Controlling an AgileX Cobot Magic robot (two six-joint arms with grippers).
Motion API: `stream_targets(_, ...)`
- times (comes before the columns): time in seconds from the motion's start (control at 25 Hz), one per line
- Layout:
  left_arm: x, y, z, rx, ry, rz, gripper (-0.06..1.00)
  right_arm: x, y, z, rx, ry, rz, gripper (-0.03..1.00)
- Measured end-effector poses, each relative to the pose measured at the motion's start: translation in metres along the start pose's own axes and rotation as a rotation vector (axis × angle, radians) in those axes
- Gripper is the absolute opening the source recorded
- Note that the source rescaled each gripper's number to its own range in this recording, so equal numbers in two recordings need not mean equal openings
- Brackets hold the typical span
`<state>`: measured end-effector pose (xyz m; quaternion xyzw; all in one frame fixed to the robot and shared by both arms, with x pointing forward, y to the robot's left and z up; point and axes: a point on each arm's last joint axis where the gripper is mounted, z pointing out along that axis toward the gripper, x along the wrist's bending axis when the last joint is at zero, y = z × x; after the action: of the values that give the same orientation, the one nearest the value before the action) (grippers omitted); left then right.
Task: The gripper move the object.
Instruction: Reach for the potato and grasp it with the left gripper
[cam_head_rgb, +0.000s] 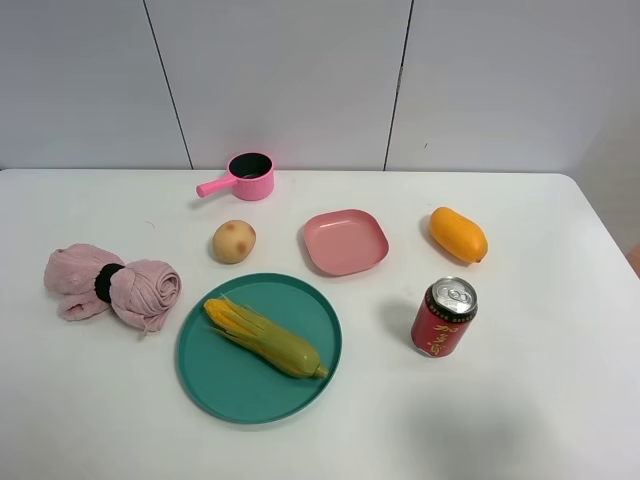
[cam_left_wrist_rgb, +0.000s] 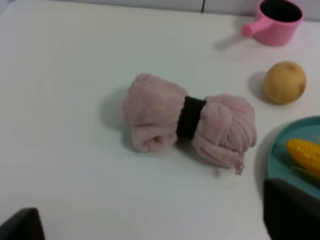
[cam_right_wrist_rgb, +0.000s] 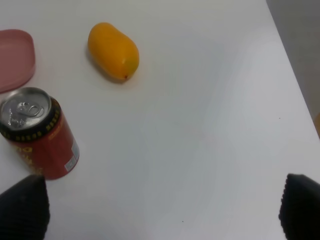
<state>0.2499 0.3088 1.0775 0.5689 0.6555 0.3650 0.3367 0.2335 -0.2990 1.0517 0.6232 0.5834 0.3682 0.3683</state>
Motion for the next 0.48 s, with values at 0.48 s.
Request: stream_targets(0.48, -0.039, 0.119, 0.106, 0.325, -0.264, 0.323, 1.0, 0.0, 0.0, 0.0, 0.0, 0.0, 0.0, 1.0)
